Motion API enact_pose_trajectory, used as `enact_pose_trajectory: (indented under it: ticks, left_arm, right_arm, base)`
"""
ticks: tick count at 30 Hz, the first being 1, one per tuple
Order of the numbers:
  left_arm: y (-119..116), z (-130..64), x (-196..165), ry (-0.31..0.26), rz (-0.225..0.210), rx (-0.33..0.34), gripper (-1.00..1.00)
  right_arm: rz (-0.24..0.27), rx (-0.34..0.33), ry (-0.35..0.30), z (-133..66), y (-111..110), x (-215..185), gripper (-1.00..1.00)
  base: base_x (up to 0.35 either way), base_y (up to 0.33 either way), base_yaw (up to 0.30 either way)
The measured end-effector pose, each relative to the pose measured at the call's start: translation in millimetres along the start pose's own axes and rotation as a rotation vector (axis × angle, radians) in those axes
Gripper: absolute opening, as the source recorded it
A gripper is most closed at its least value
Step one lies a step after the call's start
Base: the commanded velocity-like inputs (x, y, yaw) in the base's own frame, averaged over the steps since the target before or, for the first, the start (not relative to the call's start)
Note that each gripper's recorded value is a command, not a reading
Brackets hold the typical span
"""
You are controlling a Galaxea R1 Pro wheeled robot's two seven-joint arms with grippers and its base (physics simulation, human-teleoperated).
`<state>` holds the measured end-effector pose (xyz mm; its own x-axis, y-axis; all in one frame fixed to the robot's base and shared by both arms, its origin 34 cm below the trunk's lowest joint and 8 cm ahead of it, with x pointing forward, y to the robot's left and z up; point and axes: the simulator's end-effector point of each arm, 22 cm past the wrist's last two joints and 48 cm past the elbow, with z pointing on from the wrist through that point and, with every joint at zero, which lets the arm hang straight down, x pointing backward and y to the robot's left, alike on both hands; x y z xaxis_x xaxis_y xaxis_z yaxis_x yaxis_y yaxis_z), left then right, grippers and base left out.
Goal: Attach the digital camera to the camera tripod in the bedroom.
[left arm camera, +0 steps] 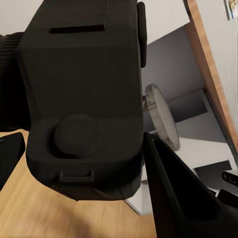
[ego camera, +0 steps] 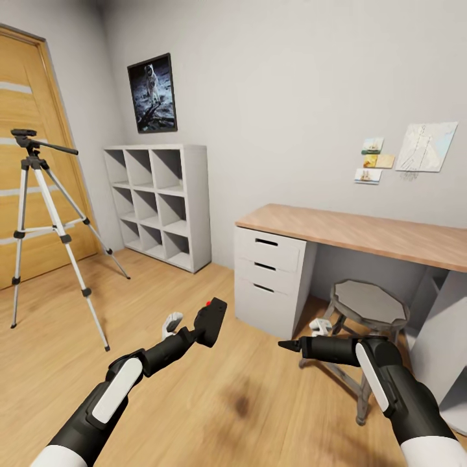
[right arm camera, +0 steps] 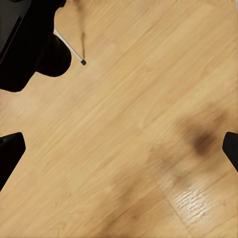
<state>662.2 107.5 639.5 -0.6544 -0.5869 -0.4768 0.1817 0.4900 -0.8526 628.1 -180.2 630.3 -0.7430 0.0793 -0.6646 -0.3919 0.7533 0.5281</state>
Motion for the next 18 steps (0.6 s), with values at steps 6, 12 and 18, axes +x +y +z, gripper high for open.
enact_pose_trajectory:
  ticks: [6,12,18]
  left_arm:
    - [-10,-0.6,-8,-0.001,0.000,-0.001,-1.00]
    - [-21,-1.3,-16,-0.001,0.000,-0.001,-1.00]
    - [-30,-2.4,-25,-0.004,0.001,-0.002,-1.00]
  right_arm:
    - [0.000,0.001,0.000,-5.7,5,-11,1.00]
    - [0.002,0.000,-0.002,-11.1,11,-22,1.00]
    - [0.004,0.001,0.000,-16.6,16,-32,1.00]
  base:
    - [0.000,0.000,0.000]
    - [0.000,0.000,0.000]
    - [0.000,0.000,0.000]
